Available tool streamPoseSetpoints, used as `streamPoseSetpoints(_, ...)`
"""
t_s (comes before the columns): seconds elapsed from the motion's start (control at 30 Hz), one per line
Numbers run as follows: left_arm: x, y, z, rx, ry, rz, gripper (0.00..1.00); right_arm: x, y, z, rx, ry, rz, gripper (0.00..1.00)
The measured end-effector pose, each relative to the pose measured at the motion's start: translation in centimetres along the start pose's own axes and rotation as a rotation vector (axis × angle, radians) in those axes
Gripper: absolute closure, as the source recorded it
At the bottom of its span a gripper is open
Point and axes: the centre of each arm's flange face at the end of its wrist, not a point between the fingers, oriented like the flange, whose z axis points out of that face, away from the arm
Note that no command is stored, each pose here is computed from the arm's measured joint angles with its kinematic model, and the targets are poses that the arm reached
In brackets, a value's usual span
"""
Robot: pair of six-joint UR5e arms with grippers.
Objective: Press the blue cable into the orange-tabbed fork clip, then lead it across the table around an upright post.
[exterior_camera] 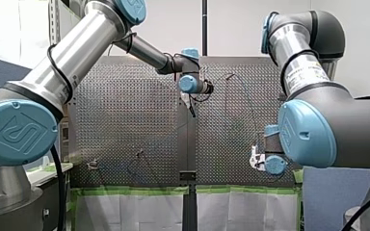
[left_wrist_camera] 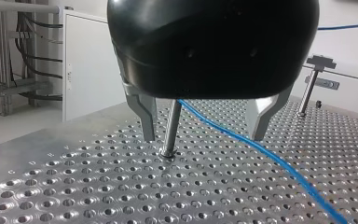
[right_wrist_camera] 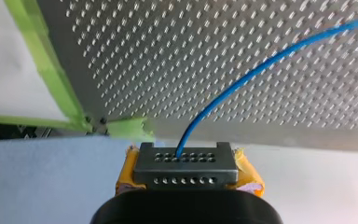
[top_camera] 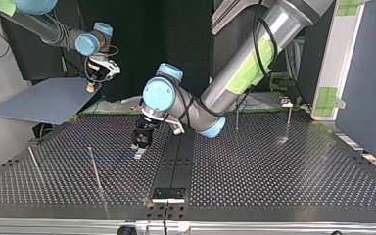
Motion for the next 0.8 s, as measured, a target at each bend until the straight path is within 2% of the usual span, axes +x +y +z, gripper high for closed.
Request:
streamPoseSetpoints(0.17, 0.0, 0.0, 0.0, 0.000, -0.001, 0.000, 0.06, -2.1, 0.9, -0.1, -0.036, -0.004, 0.002, 1.00)
streamPoseSetpoints(0.3, -0.1, 0.1, 0.0, -0.001, -0.001, 0.000, 0.06, -4.1, 1.3, -1.0, -0.048, -0.020, -0.004, 1.00)
streamPoseSetpoints(0.47, -0.1, 0.2, 0.1, -0.003, -0.002, 0.000, 0.06, -5.5, 1.6, -2.0, -0.051, -0.024, -0.005, 1.00)
streamPoseSetpoints(0.67, -0.2, 0.3, 0.1, -0.004, -0.002, 0.001, 0.06, -5.8, 1.6, -2.5, -0.048, 0.002, 0.004, 1.00)
streamPoseSetpoints(0.8, -0.2, 0.3, 0.1, -0.005, -0.002, 0.001, 0.06, -6.2, 1.8, -3.4, -0.039, 0.009, 0.007, 1.00)
